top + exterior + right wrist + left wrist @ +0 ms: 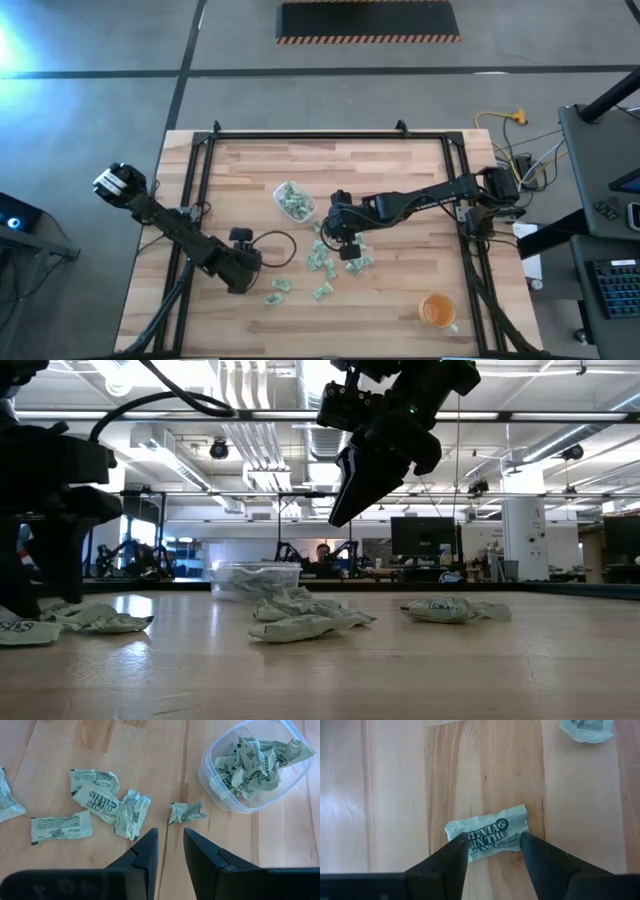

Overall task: Pick and place Stevia / Truvia into bins
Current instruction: Put the stevia packet into the transparent bin

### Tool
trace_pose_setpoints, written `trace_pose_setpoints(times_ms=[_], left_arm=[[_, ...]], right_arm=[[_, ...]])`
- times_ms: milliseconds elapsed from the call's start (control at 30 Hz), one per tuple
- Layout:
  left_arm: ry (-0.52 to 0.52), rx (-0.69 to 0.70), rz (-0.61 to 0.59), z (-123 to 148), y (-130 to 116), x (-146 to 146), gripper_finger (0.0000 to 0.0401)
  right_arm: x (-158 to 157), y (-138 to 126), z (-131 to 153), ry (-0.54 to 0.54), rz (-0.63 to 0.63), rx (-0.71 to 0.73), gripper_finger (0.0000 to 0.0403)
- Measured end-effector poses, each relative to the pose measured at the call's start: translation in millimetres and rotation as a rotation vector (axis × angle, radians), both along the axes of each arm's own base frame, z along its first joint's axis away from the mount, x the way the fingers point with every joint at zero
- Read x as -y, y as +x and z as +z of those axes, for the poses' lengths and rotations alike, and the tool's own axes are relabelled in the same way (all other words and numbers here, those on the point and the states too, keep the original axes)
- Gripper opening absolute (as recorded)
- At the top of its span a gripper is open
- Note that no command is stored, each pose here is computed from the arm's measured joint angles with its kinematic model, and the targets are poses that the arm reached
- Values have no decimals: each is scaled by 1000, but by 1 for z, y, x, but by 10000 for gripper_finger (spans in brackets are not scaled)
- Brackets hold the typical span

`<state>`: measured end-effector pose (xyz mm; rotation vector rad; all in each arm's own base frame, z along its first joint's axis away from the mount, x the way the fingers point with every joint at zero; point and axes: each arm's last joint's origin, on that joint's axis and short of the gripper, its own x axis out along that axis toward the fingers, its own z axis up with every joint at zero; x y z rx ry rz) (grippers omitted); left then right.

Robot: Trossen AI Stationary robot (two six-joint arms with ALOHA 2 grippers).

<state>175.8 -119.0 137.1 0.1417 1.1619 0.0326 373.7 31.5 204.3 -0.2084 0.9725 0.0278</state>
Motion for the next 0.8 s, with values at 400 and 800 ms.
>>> trace_pose_setpoints(times_ms=[400,800], left_arm=[[-3,-10,-29,0,0,1,70],[108,103,-84,17,5,-3,53]], right_arm=[[0,0,0,0,0,0,82],[0,0,0,-2,3,1,74]])
